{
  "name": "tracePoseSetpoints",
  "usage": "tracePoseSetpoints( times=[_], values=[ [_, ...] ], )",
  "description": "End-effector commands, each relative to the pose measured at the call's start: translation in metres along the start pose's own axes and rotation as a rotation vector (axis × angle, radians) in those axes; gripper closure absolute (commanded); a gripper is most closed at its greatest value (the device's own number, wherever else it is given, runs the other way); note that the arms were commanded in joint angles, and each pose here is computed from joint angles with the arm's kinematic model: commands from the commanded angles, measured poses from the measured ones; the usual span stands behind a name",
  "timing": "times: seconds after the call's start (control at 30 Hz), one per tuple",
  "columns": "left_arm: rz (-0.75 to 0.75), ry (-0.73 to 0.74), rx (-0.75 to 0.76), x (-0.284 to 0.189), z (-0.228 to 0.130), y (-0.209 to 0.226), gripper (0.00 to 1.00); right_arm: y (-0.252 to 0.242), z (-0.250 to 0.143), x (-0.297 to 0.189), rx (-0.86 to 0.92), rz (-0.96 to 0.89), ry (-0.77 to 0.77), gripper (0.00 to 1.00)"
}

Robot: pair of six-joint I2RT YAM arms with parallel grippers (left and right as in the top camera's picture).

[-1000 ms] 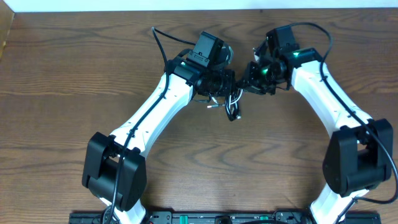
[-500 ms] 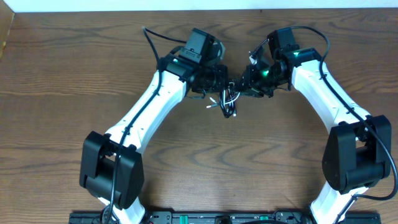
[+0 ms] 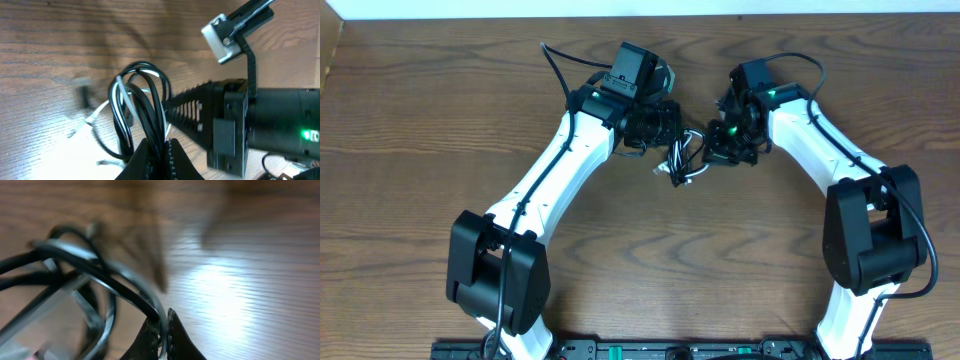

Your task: Untangle cables

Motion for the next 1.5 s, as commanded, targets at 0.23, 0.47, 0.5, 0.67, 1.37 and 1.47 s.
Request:
tracePoseSetpoints(
  times=[0.23, 0.47, 0.5, 0.67, 1.37, 1.47],
  values=[
    [0.003, 0.024, 0.153, -0.009, 0.000, 0.010, 0.93, -0.157, 0.003, -0.057, 0.238, -0.474, -0.041, 0.99],
    [-0.130, 0.041, 0.310, -0.027, -0.009, -0.016, 0.92, -0.144, 0.005, -0.065, 0.117, -0.159, 0.000, 0.89],
    [-0.147, 0.046, 0.308, -0.028, -0.011, -0.019, 0.93, -0.133, 0.007, -0.067, 0.076, -0.078, -0.001, 0.87],
    [-0.183, 0.080, 0.248, -0.026, -0.019, -0.028, 0.93, -0.081, 0.017, -0.091, -0.077, 0.227, -0.039, 0.73],
    [-0.096, -0.019, -0.133, -0.025, 0.005, -0.019, 0.92, 0.041, 0.002, -0.034, -0.214, 0.467, 0.020, 0.53],
    [-0.096, -0.019, -0.133, -0.025, 0.005, -0.019, 0.93, 0.042, 0.002, -0.018, -0.160, 0.417, 0.016, 0.55]
  ],
)
Point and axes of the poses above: each gripper's point midway between its finger pads, its own x axis out along the fingers, its own y axis along the line the jaws close on, z = x × y, the point moved 2 cm from there along -x, back along the fingers, and after that the axes turned 7 degrees about -x, right-handed, at the moved point
